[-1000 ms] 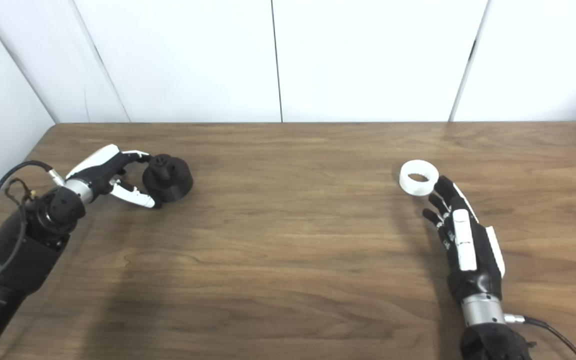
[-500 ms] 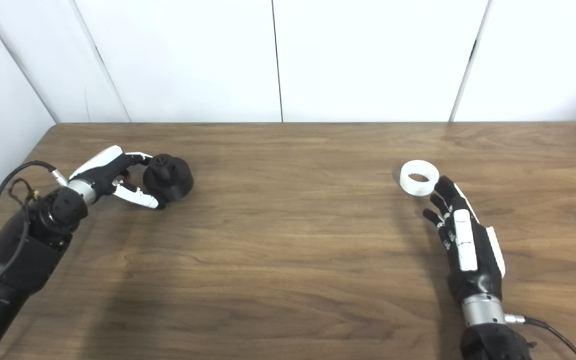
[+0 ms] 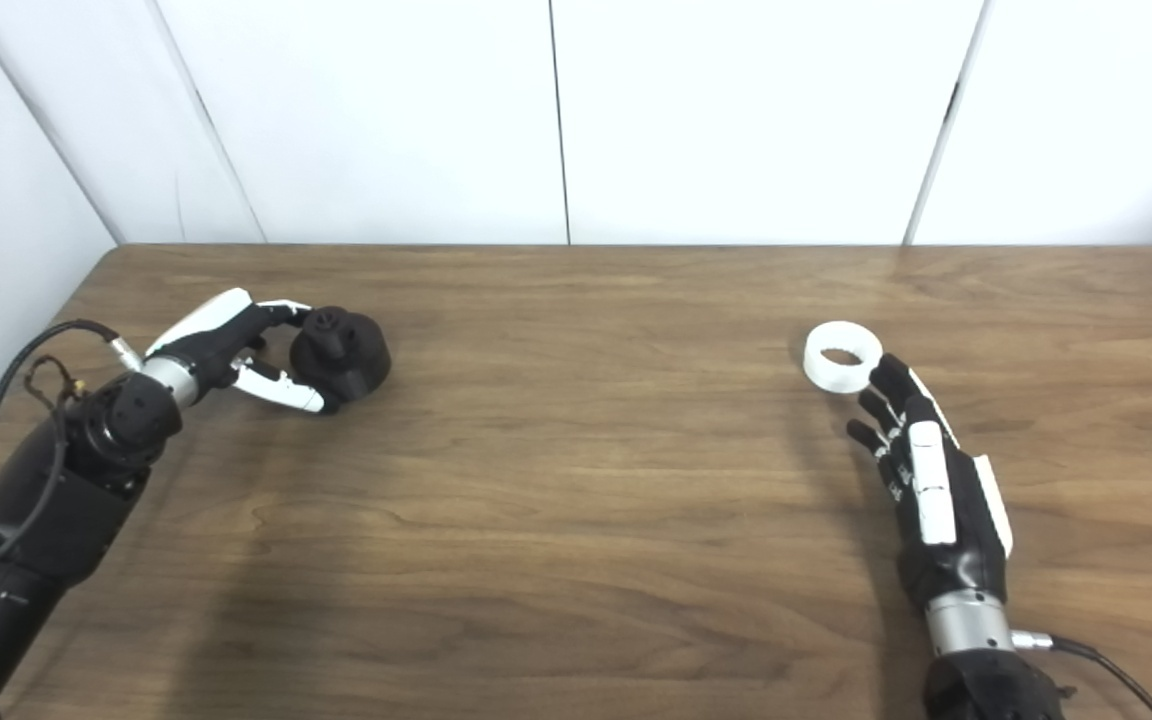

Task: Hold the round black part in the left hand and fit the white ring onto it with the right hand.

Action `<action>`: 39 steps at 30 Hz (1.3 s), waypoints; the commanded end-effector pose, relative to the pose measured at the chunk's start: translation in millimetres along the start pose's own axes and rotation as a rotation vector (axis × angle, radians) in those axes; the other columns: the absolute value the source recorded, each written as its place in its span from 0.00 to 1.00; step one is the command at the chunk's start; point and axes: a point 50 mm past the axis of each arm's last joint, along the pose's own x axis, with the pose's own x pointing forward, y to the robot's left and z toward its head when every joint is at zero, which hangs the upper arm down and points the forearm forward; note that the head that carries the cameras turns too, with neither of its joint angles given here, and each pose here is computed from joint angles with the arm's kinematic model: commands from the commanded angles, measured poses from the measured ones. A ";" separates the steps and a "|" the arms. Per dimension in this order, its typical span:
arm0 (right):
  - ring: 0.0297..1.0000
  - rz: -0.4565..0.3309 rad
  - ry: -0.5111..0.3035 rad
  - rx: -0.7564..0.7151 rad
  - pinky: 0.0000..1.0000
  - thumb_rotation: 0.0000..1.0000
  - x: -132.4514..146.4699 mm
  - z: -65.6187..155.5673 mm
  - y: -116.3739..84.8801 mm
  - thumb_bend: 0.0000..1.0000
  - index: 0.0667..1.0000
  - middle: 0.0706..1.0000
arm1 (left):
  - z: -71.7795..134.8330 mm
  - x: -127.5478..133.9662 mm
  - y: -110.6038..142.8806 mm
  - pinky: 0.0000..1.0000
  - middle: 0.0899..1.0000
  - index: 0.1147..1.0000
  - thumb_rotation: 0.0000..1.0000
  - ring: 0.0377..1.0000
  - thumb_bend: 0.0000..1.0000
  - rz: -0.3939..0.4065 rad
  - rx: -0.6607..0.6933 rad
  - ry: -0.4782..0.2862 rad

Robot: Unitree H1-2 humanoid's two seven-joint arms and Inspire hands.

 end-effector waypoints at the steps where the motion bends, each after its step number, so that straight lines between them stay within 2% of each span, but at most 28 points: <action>1: 0.91 0.012 -0.042 0.008 0.85 0.90 -0.3 3.5 -0.2 0.52 0.89 0.92 | 14.6 4.9 26.0 0.86 0.90 0.83 0.25 0.95 0.97 0.068 0.012 -0.043; 12: 0.93 0.008 -0.041 0.006 0.87 0.92 -0.1 4.8 0.1 0.51 0.90 0.92 | 15.5 9.5 23.3 0.83 0.88 0.78 0.28 0.94 0.97 0.073 0.035 -0.064; 15: 0.93 0.008 -0.042 0.002 0.86 0.92 0.1 4.8 0.1 0.52 0.90 0.92 | 15.6 9.9 23.1 0.82 0.88 0.76 0.25 0.93 0.92 0.073 0.042 -0.074; 16: 0.93 0.007 -0.040 0.001 0.86 0.91 -0.1 5.2 0.2 0.52 0.90 0.92 | 15.6 10.0 22.9 0.82 0.88 0.74 0.20 0.93 0.88 0.074 0.040 -0.078; 20: 0.92 -0.007 -0.028 0.003 0.86 0.90 -0.6 6.4 -0.2 0.54 0.89 0.92 | 15.4 11.1 22.7 0.82 0.88 0.69 0.15 0.92 0.84 0.070 0.034 -0.074; 39: 0.92 -0.002 -0.028 0.001 0.86 0.91 -1.3 7.0 -0.3 0.53 0.90 0.92 | 15.3 9.3 19.5 0.82 0.87 0.65 0.15 0.92 0.85 0.090 0.048 -0.079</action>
